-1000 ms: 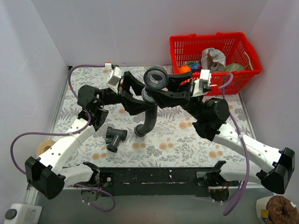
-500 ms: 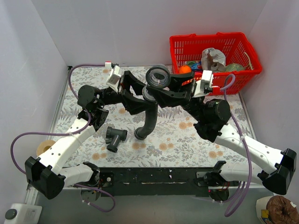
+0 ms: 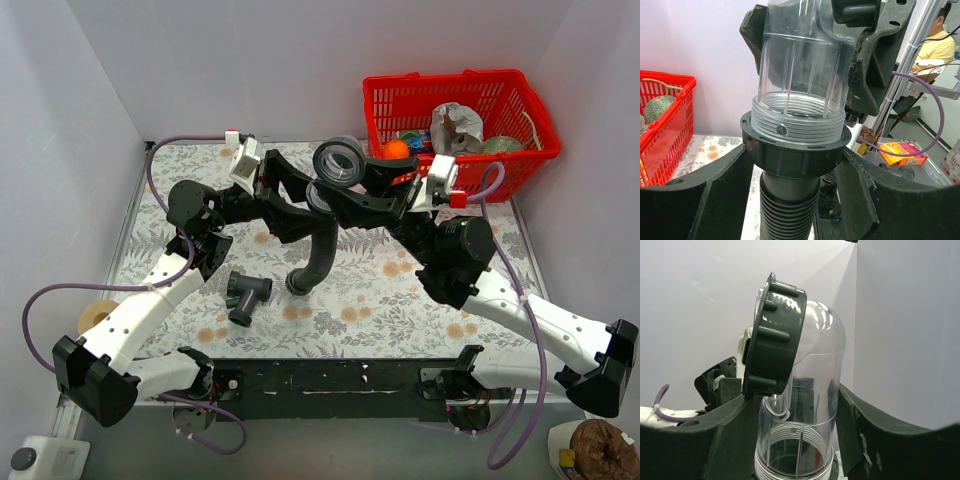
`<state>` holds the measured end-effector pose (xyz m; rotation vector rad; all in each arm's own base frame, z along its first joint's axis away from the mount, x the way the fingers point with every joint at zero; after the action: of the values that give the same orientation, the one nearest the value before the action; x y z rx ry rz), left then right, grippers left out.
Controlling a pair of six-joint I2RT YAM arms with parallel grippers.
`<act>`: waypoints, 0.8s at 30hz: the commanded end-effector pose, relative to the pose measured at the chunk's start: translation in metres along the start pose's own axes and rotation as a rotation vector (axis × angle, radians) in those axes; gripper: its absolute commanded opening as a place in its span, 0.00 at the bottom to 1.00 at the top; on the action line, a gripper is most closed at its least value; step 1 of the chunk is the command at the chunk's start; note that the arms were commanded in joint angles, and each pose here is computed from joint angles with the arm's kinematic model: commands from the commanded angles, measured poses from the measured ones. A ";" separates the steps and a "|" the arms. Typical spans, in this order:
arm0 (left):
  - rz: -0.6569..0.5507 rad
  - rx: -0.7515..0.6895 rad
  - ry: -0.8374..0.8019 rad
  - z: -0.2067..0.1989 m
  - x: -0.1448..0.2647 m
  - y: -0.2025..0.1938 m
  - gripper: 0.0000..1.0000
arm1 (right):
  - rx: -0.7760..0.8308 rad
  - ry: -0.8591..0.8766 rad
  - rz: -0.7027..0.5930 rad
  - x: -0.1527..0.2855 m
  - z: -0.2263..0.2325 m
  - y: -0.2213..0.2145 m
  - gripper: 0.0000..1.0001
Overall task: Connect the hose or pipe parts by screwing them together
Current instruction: Install the adaptor on the pipeline.
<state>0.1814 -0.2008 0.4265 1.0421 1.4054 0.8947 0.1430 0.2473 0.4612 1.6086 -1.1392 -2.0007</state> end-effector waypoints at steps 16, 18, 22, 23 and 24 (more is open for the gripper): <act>-0.298 -0.334 0.064 -0.021 -0.004 0.073 0.00 | -0.049 -0.199 0.392 0.026 0.000 -0.079 0.01; -0.303 -0.350 0.067 -0.021 -0.004 0.074 0.00 | -0.043 -0.216 0.396 0.027 0.000 -0.080 0.01; -0.306 -0.360 0.091 -0.019 -0.003 0.074 0.00 | -0.015 -0.227 0.424 0.027 0.003 -0.081 0.01; -0.310 -0.365 0.099 -0.019 -0.003 0.075 0.00 | 0.000 -0.236 0.426 0.027 0.002 -0.080 0.01; -0.312 -0.367 0.106 -0.018 -0.003 0.074 0.00 | 0.007 -0.238 0.425 0.027 0.002 -0.079 0.01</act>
<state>0.1883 -0.2015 0.4266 0.9598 1.4080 0.9535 0.1408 0.2557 0.4575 1.3994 -1.1874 -2.1467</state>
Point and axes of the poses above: each gripper's point midway between its finger pads, its own x axis back along the fingers, its own z axis along the line the jaws close on, y = z × x, the point moved 10 cm from there along x, back along the fingers, and after that the axes turned 2 degrees about -x, right-handed, at the moved point
